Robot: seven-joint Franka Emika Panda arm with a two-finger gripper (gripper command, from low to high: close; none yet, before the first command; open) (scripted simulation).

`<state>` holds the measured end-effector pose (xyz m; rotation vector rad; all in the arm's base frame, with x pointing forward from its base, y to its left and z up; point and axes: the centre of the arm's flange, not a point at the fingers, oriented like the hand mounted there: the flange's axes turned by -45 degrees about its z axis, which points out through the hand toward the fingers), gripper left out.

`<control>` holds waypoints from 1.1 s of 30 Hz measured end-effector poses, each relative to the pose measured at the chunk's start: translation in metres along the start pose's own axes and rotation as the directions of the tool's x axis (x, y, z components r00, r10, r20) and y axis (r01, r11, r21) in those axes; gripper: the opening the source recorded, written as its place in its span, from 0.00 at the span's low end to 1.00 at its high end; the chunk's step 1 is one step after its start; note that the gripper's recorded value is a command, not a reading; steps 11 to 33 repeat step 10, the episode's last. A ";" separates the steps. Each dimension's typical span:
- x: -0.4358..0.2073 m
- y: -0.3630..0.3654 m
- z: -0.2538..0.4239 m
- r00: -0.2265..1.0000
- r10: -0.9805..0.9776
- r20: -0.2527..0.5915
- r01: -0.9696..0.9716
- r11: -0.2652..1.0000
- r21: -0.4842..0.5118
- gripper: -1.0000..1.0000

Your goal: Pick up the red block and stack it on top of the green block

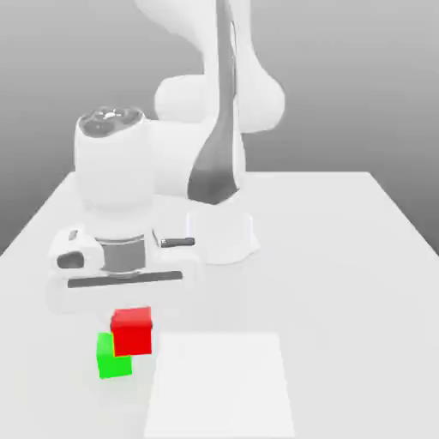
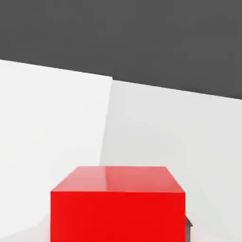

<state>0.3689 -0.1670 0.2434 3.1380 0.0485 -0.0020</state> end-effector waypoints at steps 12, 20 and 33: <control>-0.008 -0.002 0.061 1.000 -0.001 -0.001 0.001 1.000 0.004 1.00; -0.008 -0.002 0.061 1.000 -0.001 -0.001 0.001 1.000 0.004 1.00; -0.008 -0.002 0.061 1.000 -0.001 -0.001 0.001 1.000 0.004 1.00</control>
